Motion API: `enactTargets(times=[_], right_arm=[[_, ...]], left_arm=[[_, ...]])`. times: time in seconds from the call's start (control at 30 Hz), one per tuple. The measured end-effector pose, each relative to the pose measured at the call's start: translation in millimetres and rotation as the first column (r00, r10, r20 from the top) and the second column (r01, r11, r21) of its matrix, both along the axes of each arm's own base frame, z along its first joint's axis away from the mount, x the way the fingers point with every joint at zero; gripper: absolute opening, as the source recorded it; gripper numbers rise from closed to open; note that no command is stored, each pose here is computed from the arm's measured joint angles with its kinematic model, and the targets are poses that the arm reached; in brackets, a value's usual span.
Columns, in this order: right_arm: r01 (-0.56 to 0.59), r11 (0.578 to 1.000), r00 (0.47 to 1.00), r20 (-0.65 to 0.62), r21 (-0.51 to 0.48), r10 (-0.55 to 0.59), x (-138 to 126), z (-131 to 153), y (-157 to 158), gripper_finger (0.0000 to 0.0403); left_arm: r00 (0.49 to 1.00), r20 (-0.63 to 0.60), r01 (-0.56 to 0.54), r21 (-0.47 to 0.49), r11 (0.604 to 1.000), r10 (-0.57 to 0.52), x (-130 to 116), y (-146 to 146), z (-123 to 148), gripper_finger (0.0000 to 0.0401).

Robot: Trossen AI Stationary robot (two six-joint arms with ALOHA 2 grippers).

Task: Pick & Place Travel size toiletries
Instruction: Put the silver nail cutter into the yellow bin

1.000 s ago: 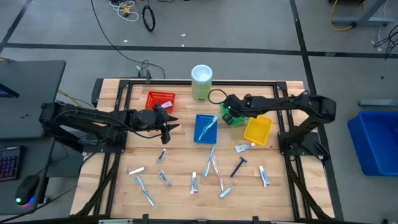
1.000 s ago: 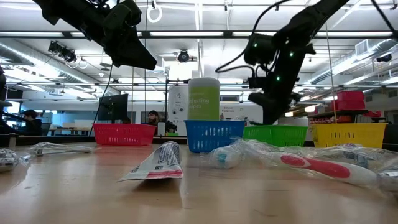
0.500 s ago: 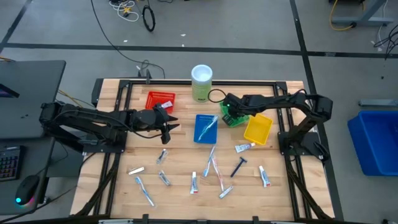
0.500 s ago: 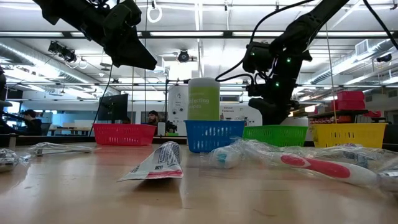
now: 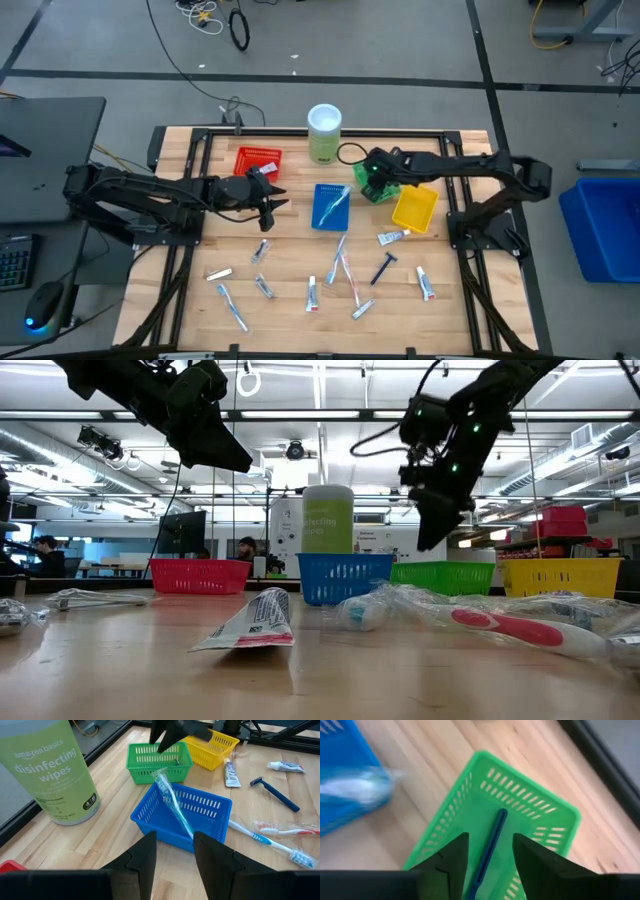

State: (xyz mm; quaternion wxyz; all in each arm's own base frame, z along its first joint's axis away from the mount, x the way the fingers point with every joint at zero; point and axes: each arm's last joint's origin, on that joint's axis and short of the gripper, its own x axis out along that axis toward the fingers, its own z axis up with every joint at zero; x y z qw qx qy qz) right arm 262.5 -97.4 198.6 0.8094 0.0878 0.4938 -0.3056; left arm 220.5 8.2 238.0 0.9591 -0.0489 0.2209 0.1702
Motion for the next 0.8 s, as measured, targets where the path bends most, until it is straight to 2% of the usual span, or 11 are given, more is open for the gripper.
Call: enactTargets(times=[0.23,0.53,0.67,0.8], right_arm=[[-0.107,0.994,0.994,0.029,-0.017,0.107,-14,29,30,0.0197],[-0.262,0.965,0.964,0.045,-0.017,0.262,-13,36,68,0.0233],[-0.370,0.927,0.927,0.086,0.064,0.364,-10,36,87,0.0246],[-0.411,0.899,0.910,0.132,0.153,0.394,-10,36,104,0.0257]], left_arm=[[1.000,0.000,0.000,0.000,1.000,0.000,0,0,0,0.0139],[1.000,0.013,-0.018,-0.035,0.999,0.018,0,0,0,0.0139],[0.999,0.025,-0.033,-0.073,0.997,0.035,0,0,0,0.0139],[0.999,0.030,-0.041,-0.087,0.995,0.043,0,0,0,0.0139]])
